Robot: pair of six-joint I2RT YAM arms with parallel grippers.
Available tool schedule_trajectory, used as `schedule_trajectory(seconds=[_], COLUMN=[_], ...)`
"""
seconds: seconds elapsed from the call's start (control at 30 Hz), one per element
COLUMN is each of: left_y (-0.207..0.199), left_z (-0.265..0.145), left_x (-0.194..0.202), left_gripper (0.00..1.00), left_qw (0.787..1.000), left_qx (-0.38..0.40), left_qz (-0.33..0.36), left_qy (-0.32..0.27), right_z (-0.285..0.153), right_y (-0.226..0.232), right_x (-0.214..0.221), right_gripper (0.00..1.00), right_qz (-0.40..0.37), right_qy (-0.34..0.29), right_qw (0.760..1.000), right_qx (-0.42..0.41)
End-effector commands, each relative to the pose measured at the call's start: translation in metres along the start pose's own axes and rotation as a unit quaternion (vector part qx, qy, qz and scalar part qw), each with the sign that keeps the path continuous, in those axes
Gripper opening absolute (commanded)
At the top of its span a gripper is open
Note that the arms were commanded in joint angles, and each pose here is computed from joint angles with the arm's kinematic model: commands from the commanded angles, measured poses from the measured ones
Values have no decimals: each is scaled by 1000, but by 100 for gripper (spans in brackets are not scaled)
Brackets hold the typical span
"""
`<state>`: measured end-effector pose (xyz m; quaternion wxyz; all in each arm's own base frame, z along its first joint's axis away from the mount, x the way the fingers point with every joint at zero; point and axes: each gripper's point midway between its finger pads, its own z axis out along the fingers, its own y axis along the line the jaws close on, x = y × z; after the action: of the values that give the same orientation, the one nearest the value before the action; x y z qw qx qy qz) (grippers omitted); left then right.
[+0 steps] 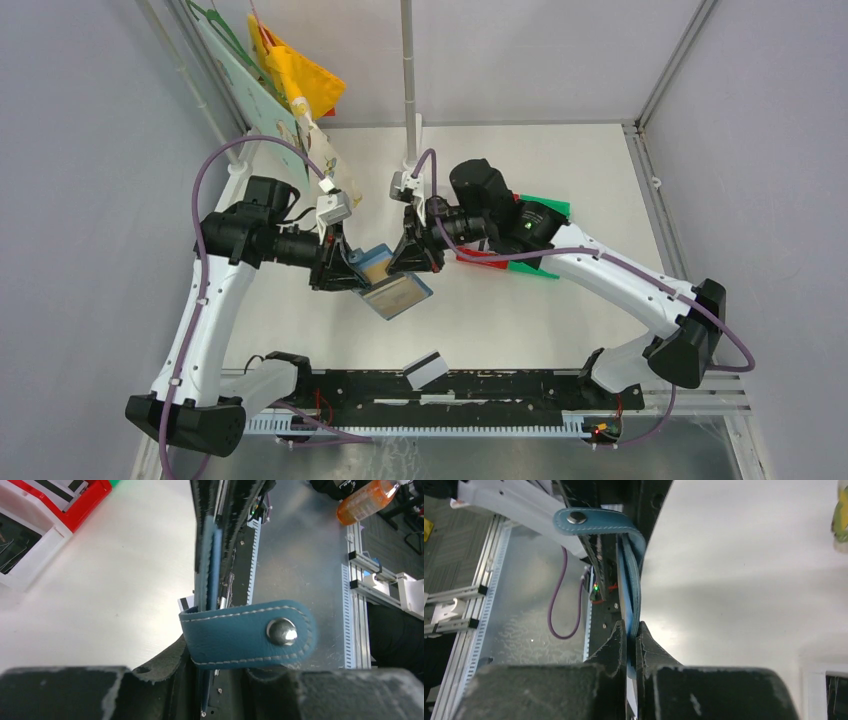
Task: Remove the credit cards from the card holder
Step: Remove the credit card from the card holder.
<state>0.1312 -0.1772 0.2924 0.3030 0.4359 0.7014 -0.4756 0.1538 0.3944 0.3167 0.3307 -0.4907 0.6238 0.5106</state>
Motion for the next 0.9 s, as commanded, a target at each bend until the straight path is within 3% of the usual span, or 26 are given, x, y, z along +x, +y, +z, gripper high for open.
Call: schedule_trajectory(seconds=[0.0,0.2,0.47,0.57,0.6,0.67,0.73,0.8,0.87], left_y=[-28,-26,-26,-28,-28,-26,-19,-10,-1], left_z=[-9,-6,-3,-1,0,2,3,4,3], left_x=[-6,-5,-8,-9,-10,-13,-17,-24,-36], left_gripper=[34,37,32,18,12,3,2,2,2], left_qw=[997,997,996,996,996,996,997,996,995], left_qx=[21,22,29,42,46,48,43,28,0], left_qz=[72,75,67,57,48,32,11,-14,-36], left_qy=[-14,-27,-45,-53,-56,-61,-69,-78,-95], right_z=[-6,1,13,18,19,18,15,6,-13], right_y=[1,6,9,9,9,8,9,2,-13], right_x=[6,-3,-8,-14,-17,-30,-44,-63,-77], right_gripper=[0,0,0,0,2,23,28,44,52], right_qz=[-32,-34,-62,-64,-65,-67,-77,-65,-46], right_qy=[46,51,75,71,65,44,15,-23,-67], right_qw=[998,998,995,995,996,997,997,997,994], right_qx=[1,-8,-14,-17,-15,-6,2,33,79])
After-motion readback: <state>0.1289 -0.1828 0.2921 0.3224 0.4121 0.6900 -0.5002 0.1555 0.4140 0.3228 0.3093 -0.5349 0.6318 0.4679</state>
